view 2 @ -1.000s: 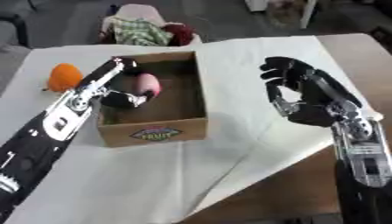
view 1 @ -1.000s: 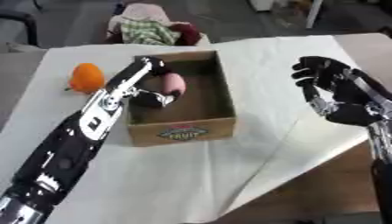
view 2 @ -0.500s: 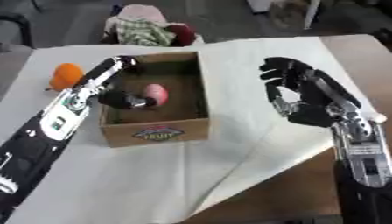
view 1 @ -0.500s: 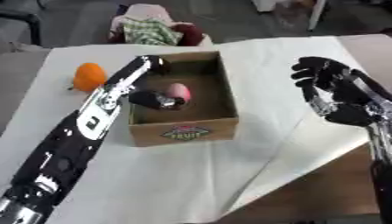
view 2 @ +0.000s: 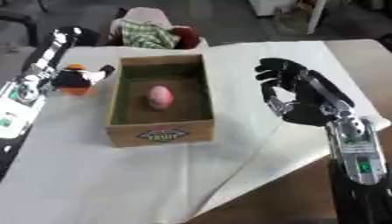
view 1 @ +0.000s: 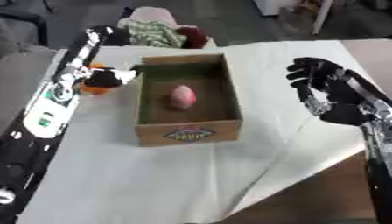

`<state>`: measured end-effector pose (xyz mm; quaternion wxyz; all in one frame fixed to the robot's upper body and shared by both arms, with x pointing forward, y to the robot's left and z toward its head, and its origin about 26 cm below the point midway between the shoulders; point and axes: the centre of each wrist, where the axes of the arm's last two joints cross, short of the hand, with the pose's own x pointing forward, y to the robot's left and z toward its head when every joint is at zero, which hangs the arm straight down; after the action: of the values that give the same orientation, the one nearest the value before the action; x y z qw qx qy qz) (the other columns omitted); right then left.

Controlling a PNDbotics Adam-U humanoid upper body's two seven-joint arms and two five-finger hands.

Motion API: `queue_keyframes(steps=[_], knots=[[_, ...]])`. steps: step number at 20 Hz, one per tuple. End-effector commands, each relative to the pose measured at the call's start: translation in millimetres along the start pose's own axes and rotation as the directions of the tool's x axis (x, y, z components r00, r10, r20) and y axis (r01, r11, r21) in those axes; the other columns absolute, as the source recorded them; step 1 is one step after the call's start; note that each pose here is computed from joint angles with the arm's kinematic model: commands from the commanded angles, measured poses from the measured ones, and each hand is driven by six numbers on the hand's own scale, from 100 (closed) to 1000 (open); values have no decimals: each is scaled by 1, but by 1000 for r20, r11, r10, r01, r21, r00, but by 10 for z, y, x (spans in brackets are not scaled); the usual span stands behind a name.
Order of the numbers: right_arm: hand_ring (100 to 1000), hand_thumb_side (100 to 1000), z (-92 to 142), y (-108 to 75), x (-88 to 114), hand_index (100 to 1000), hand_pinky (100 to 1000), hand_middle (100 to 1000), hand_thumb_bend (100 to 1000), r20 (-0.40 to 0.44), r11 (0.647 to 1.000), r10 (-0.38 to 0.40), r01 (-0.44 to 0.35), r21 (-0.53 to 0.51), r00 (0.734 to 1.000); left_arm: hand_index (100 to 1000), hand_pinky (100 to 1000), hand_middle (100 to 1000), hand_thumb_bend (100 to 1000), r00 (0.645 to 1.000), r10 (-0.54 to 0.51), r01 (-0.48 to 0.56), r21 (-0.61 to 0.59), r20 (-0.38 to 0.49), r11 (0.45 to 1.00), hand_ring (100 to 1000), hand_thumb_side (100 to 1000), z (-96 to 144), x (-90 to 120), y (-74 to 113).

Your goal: Pick up objects on the table and place them in the box.

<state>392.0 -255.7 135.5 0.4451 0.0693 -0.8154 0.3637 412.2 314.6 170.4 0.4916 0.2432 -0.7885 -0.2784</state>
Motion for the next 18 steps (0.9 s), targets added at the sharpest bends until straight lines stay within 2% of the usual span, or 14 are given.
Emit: queue_keyframes(steps=[1,2,5,6,10,18], knots=[[816,225,-8,-82,53,904,787,799,100,5,999,31,-31,-7,1000,749,821,642,491,999,5,-2,74,-40,997,713,100,0,20,291],[816,228,-8,-84,54,904,787,799,100,5,999,32,-32,-7,999,751,820,645,490,999,13,-9,78,-52,997,714,100,5,29,306],[816,229,-22,-80,58,904,787,799,100,7,999,33,-33,0,999,754,819,648,468,983,-23,41,98,-184,994,715,100,135,-207,413],[816,229,-29,-76,59,904,787,799,100,8,999,33,-33,4,999,754,818,648,496,974,-37,59,92,-223,994,715,130,141,-266,419],[816,228,-50,-66,59,904,787,798,100,11,999,33,-33,11,999,756,816,652,509,940,-81,110,70,-331,991,718,149,89,-422,400],[816,228,-86,-57,56,905,788,796,100,17,999,35,-35,20,999,757,811,654,531,897,-148,169,13,-416,986,718,174,94,-779,262]])
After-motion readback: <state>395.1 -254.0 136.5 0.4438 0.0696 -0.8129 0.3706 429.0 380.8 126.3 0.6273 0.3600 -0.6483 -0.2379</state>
